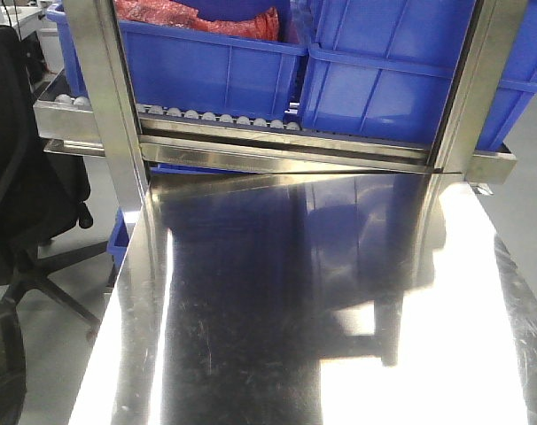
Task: Move and align brake pads A on conveyor
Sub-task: 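Turn the base away from the steel table holding both pads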
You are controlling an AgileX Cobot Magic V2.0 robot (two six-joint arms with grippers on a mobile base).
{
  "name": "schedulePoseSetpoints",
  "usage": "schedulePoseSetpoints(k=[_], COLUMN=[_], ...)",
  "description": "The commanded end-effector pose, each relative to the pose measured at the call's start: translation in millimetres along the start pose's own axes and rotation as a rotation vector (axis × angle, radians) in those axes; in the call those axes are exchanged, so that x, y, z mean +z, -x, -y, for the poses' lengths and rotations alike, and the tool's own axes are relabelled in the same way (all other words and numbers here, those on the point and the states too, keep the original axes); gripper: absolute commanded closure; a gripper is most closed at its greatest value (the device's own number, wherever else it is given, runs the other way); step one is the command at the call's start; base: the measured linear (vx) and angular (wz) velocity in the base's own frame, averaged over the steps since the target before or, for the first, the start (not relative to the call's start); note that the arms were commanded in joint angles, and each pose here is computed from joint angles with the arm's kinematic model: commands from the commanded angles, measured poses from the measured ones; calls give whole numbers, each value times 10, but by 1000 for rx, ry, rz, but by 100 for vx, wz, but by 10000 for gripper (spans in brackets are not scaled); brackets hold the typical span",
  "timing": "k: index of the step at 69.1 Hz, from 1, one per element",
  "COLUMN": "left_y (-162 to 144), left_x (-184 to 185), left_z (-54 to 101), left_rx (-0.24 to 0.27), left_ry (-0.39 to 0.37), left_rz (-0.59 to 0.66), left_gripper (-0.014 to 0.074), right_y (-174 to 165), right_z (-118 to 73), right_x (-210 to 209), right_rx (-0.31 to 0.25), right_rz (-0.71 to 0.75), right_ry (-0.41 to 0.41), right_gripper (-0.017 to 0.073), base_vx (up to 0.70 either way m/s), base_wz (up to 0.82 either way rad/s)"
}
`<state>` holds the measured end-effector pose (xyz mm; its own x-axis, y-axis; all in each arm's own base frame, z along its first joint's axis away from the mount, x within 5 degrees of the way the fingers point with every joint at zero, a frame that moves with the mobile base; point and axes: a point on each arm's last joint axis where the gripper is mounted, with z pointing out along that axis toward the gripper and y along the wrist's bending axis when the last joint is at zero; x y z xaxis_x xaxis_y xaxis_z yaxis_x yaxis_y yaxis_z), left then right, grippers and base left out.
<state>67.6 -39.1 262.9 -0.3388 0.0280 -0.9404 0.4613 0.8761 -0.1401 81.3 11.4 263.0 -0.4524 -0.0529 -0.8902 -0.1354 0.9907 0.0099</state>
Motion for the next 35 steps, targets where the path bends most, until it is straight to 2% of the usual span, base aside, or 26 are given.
schedulePoseSetpoints(k=[1, 35], left_y=[170, 170], left_x=[-32, -32], left_z=[40, 40], left_rx=[3, 3], left_ry=[-33, -33], left_rz=[110, 110], left_gripper=[464, 464], right_y=[174, 171], right_z=[13, 12], right_x=[-81, -81], right_rx=[-3, -3], right_rz=[144, 140], right_ry=[-20, -19], right_gripper=[560, 560], base_vx=[0, 0], base_wz=[0, 0])
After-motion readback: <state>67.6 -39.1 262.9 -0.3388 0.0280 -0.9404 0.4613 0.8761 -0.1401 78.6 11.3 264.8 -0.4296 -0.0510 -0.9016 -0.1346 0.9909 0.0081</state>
